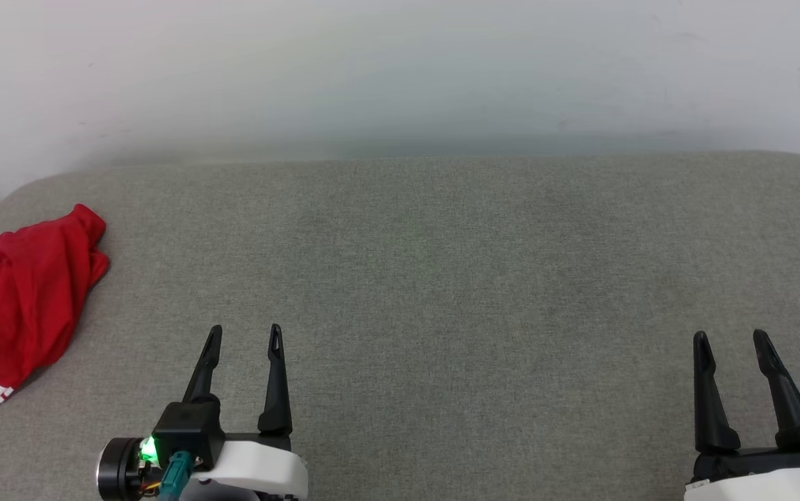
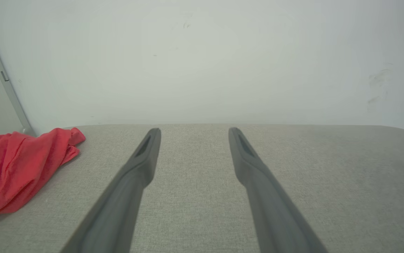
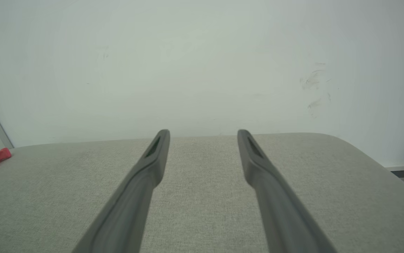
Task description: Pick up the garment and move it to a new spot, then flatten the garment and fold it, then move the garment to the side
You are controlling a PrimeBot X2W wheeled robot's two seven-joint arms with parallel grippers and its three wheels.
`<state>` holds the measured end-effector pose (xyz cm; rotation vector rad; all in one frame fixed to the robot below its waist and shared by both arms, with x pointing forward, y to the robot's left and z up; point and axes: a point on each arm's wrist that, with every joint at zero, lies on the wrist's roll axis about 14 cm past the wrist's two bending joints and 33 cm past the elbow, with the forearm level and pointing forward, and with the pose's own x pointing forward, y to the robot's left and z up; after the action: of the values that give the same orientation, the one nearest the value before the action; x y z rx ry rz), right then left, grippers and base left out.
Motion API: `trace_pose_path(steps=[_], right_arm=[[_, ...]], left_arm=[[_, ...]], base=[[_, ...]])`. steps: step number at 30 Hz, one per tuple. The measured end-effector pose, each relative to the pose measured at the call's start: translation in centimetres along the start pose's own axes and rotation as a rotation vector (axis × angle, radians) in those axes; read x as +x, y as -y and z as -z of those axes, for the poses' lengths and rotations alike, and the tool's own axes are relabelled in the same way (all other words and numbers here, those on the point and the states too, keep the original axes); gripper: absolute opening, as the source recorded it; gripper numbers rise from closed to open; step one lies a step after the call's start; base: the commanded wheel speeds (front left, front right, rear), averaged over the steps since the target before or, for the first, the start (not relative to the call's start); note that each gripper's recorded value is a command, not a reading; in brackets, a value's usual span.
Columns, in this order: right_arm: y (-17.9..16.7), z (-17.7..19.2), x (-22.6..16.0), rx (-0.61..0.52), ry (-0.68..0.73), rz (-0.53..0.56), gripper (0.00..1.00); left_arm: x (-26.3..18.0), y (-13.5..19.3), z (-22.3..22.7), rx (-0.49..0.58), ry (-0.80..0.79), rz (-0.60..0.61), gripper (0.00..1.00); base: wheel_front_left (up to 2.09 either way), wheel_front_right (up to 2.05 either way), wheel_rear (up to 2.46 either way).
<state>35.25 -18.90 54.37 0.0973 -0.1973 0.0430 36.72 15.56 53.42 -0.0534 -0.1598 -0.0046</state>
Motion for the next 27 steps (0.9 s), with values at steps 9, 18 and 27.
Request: trace_pose_path(steps=[9,18,27], right_arm=[[-0.1,0.2,-0.2,-0.009,-0.002,-0.005,1.00],[-0.8,0.4,0.2,0.007,-0.005,-0.024,1.00],[-3.3,0.8,1.5,0.016,-0.008,-0.105,1.00]], left_arm=[[-0.2,0.1,0.2,0.036,0.002,0.012,1.00],[-0.7,-0.7,0.4,0.019,-0.010,-0.016,1.00],[-1.9,-3.3,0.2,0.027,-0.010,-0.100,1.00]], base=[[0.00,0.00,0.00],[0.00,0.00,0.00],[0.00,0.00,0.00]])
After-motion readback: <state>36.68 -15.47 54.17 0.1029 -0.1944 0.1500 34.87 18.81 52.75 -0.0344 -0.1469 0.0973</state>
